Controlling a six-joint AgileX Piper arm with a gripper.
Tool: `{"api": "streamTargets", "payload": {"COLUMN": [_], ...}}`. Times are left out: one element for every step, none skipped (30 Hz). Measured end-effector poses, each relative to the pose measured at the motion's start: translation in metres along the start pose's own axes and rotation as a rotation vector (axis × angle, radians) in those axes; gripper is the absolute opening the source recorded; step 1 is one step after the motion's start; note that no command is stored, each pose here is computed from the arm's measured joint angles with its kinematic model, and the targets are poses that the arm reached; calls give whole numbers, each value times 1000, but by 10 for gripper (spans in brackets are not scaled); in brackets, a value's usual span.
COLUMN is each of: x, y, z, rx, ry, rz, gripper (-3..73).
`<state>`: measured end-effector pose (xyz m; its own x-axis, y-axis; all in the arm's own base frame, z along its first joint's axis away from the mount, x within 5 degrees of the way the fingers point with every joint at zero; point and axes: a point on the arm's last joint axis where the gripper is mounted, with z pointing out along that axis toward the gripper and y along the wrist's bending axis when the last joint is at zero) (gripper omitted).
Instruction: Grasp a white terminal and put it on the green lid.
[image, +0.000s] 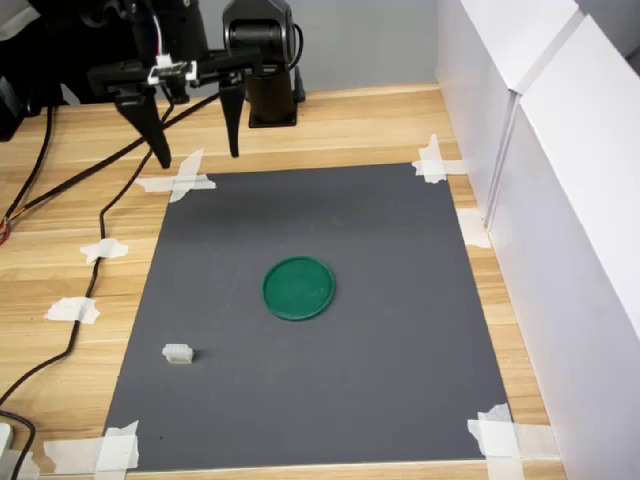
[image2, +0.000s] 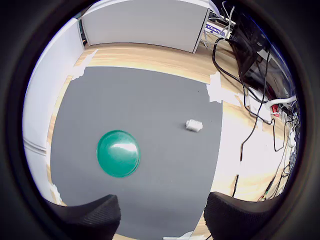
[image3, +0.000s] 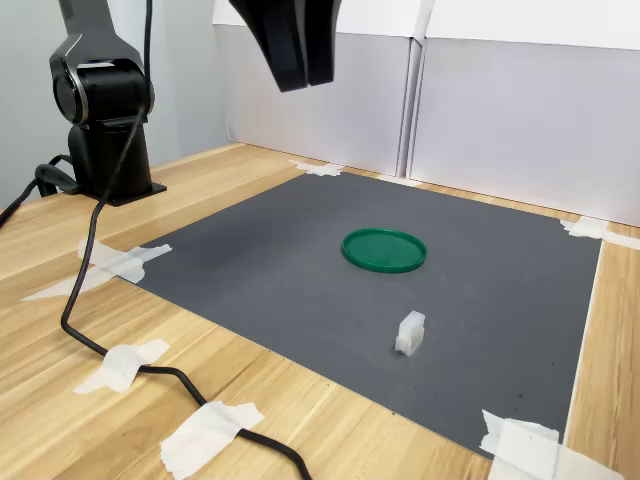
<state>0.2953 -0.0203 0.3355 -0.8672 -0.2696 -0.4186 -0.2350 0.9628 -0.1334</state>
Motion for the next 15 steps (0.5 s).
{"api": "streamTargets", "payload": {"x": [-6, -11, -16, -21, -25, -30, -33, -37, -41, -44, -47, -49, -51, -52, -53], "y": [-2, -5, -7, -9, -11, -12, -14, -17, -20, -23, -27, -32, -37, -43, -48], "z": [5, 10, 15, 19, 25, 32, 40, 46, 52, 58, 64, 69, 73, 77, 82], "rx": [1, -1, -3, -1, -6, -11, -11, -11, -13, -13, -13, -16, -14, -6, -3], "ry": [7, 19, 36, 47, 61, 74, 90, 100, 107, 113, 119, 123, 130, 135, 140], "rz": [-1, -3, -5, -6, -6, -6, -9, -7, -4, 1, 9, 21, 32, 39, 48], "gripper": [717, 717, 717, 717, 717, 717, 717, 717, 717, 717, 717, 717, 717, 717, 717]}}
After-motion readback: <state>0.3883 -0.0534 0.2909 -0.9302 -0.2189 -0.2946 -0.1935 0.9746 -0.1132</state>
